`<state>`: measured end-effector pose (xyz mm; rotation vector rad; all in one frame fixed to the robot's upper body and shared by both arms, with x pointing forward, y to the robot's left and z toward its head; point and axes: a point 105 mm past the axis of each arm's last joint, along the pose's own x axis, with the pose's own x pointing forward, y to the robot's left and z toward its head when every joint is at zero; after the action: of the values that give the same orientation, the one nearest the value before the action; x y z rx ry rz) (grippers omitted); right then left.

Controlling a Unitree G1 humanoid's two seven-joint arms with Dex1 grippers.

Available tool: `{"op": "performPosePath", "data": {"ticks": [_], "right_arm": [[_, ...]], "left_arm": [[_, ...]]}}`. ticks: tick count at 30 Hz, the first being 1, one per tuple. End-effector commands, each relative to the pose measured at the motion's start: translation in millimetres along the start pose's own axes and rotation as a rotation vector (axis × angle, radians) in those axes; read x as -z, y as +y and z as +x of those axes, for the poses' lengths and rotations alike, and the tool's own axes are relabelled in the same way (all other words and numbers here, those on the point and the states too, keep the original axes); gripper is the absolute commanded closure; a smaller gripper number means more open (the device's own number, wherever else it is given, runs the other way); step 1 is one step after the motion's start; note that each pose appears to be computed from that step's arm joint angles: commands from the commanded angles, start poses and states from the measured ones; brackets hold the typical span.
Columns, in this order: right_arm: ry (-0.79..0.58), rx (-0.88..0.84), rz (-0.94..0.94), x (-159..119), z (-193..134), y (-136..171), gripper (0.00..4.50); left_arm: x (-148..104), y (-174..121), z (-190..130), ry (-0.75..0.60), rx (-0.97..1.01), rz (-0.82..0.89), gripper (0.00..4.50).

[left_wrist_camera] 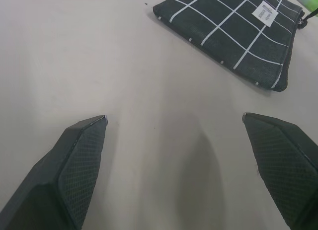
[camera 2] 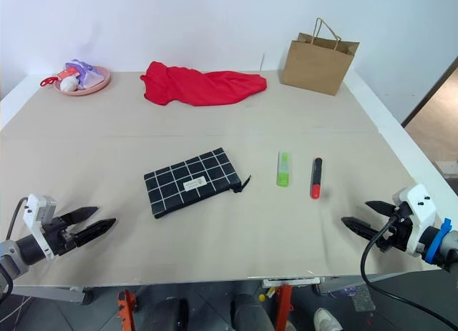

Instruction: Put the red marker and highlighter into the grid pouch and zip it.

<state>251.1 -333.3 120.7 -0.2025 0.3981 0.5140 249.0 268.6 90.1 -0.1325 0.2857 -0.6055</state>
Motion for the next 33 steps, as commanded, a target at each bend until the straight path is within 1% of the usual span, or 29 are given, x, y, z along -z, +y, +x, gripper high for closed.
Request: {"op": "performPosePath", "data": {"ticks": [1,5,10,14,19,20,22,23,24,26,27,28,29,30,31,32,33], "right_arm": [[-0.028,0.012,-0.038,-14.3,-4.5,-4.0,0.01],[-0.022,0.006,-0.042,-14.5,-0.6,-3.9,0.01],[-0.023,-0.001,-0.044,-15.5,2.6,-3.5,0.01],[-0.023,-0.007,-0.046,-16.0,4.3,-3.1,0.01],[-0.024,-0.012,-0.045,-16.7,5.7,-3.0,0.01],[-0.027,-0.012,-0.044,-17.6,6.0,-3.2,0.39],[-0.044,-0.010,-0.030,-20.7,6.3,-4.3,0.67],[-0.055,-0.028,-0.026,-23.4,6.3,-2.0,1.14],[-0.063,-0.046,-0.024,-25.8,6.4,0.5,1.48],[-0.090,-0.084,-0.024,-35.1,10.1,7.5,2.36],[-0.102,-0.101,-0.029,-40.0,13.0,11.0,2.66],[-0.113,-0.117,-0.036,-44.6,15.6,14.3,3.05],[-0.119,-0.126,-0.040,-47.3,17.0,16.3,3.60],[-0.138,-0.148,-0.047,-54.1,20.7,20.6,3.90],[-0.159,-0.178,-0.058,-62.0,25.2,27.0,4.05],[-0.178,-0.207,-0.068,-68.9,29.2,33.4,4.45],[-0.193,-0.233,-0.077,-74.7,33.1,39.6,4.45]], "left_arm": [[-15.8,-2.1,0.0,-0.037,0.013,0.027,0.00],[-18.3,-7.7,3.3,-0.047,0.055,0.012,0.00],[-29.3,-5.6,5.9,-0.110,0.090,-0.057,0.00],[-36.0,-11.7,6.9,-0.141,0.135,0.009,0.00],[-29.3,-16.2,8.0,-0.093,0.164,0.157,0.00],[-28.2,-16.7,8.6,-0.081,0.168,0.199,0.00],[-26.2,-18.1,9.9,-0.062,0.181,0.279,0.00],[-26.2,-18.6,11.0,-0.057,0.187,0.321,0.00],[-26.6,-19.4,11.9,-0.056,0.194,0.355,0.00],[-27.4,-23.4,16.1,-0.032,0.229,0.452,0.00],[-26.6,-26.1,18.4,-0.014,0.251,0.498,0.00],[-25.4,-28.2,19.9,0.002,0.270,0.534,0.00],[-24.3,-29.1,20.7,0.010,0.282,0.556,0.00],[-22.2,-31.0,21.9,0.029,0.303,0.581,0.00],[-19.4,-32.2,22.7,0.054,0.323,0.614,0.00],[-16.5,-32.9,23.6,0.078,0.339,0.648,0.00],[-13.5,-33.1,23.9,0.100,0.354,0.677,0.00]]}}
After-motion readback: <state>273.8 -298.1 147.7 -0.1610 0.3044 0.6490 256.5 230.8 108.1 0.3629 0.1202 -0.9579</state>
